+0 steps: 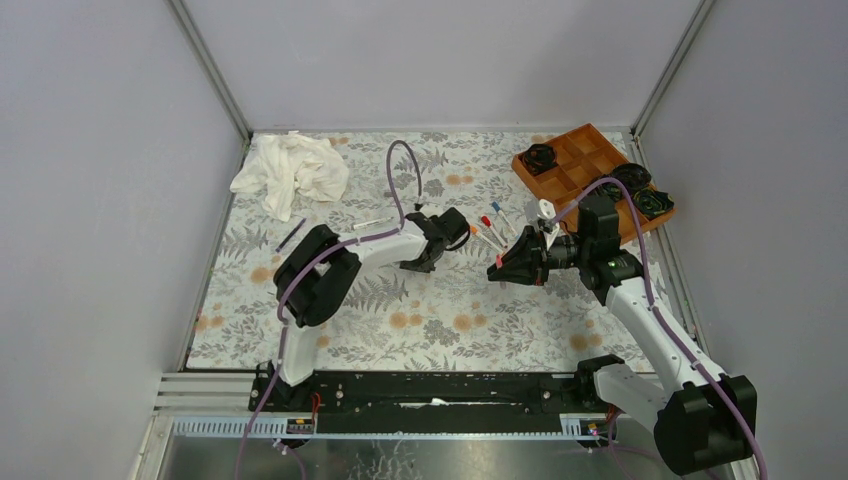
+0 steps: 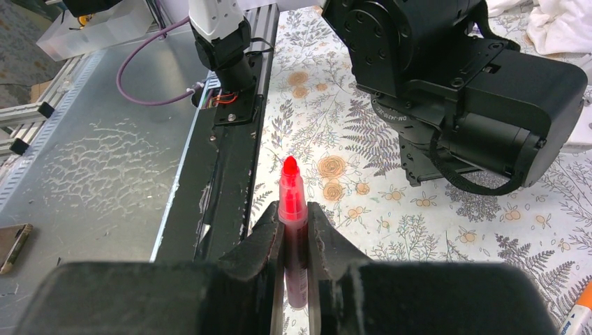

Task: Insert the pens into the pen caps
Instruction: Insert the pen cap onto the pen.

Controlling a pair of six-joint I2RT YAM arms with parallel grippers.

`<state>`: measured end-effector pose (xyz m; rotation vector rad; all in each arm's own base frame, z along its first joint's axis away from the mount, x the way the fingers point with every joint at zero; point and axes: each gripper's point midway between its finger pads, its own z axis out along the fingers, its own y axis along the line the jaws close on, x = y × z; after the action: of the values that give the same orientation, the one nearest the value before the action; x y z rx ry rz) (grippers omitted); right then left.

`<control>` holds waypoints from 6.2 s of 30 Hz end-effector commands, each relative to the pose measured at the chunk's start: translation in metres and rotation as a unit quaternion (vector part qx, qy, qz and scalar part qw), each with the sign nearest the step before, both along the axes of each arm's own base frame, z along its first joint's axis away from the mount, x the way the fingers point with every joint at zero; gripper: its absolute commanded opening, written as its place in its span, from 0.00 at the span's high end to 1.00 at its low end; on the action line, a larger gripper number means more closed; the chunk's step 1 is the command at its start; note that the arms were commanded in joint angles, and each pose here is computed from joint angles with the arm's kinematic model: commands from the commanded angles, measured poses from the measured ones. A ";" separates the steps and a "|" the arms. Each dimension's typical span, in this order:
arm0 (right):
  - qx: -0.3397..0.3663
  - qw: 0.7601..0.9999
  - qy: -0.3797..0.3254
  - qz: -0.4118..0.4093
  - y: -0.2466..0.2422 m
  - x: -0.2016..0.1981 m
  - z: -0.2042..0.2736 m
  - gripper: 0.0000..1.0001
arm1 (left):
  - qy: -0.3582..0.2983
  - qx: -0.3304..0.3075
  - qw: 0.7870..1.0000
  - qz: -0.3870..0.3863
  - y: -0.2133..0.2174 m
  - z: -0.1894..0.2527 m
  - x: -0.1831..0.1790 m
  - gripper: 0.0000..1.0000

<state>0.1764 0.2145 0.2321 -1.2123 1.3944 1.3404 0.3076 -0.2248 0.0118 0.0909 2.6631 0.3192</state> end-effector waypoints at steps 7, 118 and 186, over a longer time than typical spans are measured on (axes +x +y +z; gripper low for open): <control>0.011 1.000 -0.011 0.018 0.001 -0.005 0.008 1.00 | 0.073 0.099 0.991 -0.042 0.023 -0.030 -0.025 0.67; -0.145 0.905 0.388 -0.095 0.092 0.017 -0.160 1.00 | -0.219 -0.651 0.727 0.013 -0.076 0.112 -0.066 1.00; -0.007 0.986 0.048 0.158 0.059 -0.046 -0.033 1.00 | -0.384 -0.560 0.650 -0.341 -0.051 0.272 -0.171 0.01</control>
<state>0.1430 0.2773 0.1747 -1.3371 1.4877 1.5753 0.1504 -0.2703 0.2728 0.2376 1.4990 -1.2635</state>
